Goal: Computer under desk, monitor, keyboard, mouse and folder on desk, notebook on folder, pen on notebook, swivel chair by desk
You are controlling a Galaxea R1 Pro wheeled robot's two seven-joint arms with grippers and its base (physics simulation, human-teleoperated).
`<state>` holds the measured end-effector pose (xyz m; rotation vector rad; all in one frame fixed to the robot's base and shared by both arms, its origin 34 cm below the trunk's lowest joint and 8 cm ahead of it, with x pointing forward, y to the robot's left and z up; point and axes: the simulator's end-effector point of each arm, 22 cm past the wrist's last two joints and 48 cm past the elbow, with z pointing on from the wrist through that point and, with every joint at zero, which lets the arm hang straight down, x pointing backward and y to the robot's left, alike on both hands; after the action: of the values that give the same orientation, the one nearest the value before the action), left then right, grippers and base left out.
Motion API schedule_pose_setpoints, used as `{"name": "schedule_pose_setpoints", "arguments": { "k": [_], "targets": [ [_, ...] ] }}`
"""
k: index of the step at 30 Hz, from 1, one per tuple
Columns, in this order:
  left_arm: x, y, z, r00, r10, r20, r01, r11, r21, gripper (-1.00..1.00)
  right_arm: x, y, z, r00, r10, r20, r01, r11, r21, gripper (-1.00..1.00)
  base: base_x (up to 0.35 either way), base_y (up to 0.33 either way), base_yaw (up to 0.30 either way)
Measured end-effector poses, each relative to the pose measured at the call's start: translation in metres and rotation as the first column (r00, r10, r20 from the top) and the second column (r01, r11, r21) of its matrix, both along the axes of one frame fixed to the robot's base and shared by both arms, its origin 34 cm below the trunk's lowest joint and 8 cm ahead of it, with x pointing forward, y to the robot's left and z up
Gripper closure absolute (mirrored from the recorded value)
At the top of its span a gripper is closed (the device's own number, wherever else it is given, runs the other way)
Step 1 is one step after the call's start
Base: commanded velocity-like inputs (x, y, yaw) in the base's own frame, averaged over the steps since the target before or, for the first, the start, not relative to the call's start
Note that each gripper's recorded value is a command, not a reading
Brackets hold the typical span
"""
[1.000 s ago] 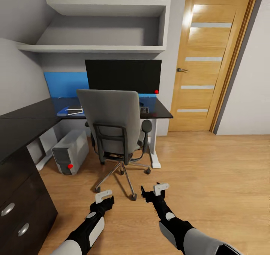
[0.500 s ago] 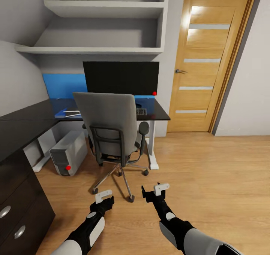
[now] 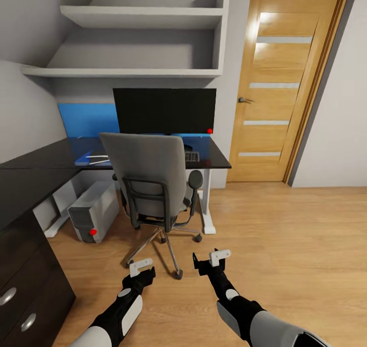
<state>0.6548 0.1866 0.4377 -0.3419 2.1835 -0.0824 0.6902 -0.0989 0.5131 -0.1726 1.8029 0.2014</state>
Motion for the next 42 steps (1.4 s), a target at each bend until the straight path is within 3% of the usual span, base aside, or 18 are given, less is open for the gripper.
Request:
{"name": "schedule_pose_setpoints", "arguments": {
  "k": [6,10,15,18,19,25,31,42],
  "targets": [
    [-0.005,-0.004,0.003,1.0,-0.005,-0.024,0.005,1.0,-0.001,-1.0,0.006,-0.023,0.019,0.999,-0.026,0.048,0.026,1.0,-0.006,-1.0,0.0,0.0,0.0],
    [-0.01,-0.005,0.006,1.0,0.002,-0.022,-0.002,1.0,0.002,-1.0,0.008,-0.027,0.029,0.998,-0.031,0.061,0.031,1.0,-0.006,-1.0,0.0,0.0,0.0],
    [-0.028,0.0,-0.003,1.0,0.022,-0.02,-0.021,1.0,0.019,-1.0,-0.002,-0.034,0.025,0.998,-0.045,0.039,0.045,0.999,-0.003,-1.0,0.0,0.0,0.0],
    [-0.047,0.003,-0.015,0.998,0.029,-0.047,-0.028,0.999,0.032,-1.0,-0.013,-0.04,0.019,0.998,-0.06,0.025,0.06,0.998,-0.002,-1.0,0.0,0.0,0.0],
    [-0.067,0.007,-0.029,0.996,0.036,-0.083,-0.033,0.998,0.044,-1.0,-0.025,-0.05,0.009,0.997,-0.079,0.02,0.08,0.997,-0.006,-1.0,0.0,0.0,0.0],
    [-0.083,0.009,-0.028,0.994,0.037,-0.101,-0.031,0.998,0.057,-1.0,-0.061,-0.076,-0.015,0.993,-0.113,-0.023,0.111,0.992,-0.056,-1.0,0.0,0.0,0.0],
    [-0.116,0.018,-0.038,0.988,0.046,-0.146,-0.036,0.997,0.07,-1.0,-0.105,-0.094,-0.036,0.989,-0.132,-0.067,0.126,0.988,-0.087,-1.0,0.0,0.0,0.0],
    [-0.197,0.042,-0.046,0.985,0.089,-0.15,-0.072,0.991,0.112,-1.0,-0.187,-0.126,-0.06,0.978,-0.153,-0.145,0.134,0.982,-0.135,-1.0,0.0,0.0,0.0]
  ]
}}
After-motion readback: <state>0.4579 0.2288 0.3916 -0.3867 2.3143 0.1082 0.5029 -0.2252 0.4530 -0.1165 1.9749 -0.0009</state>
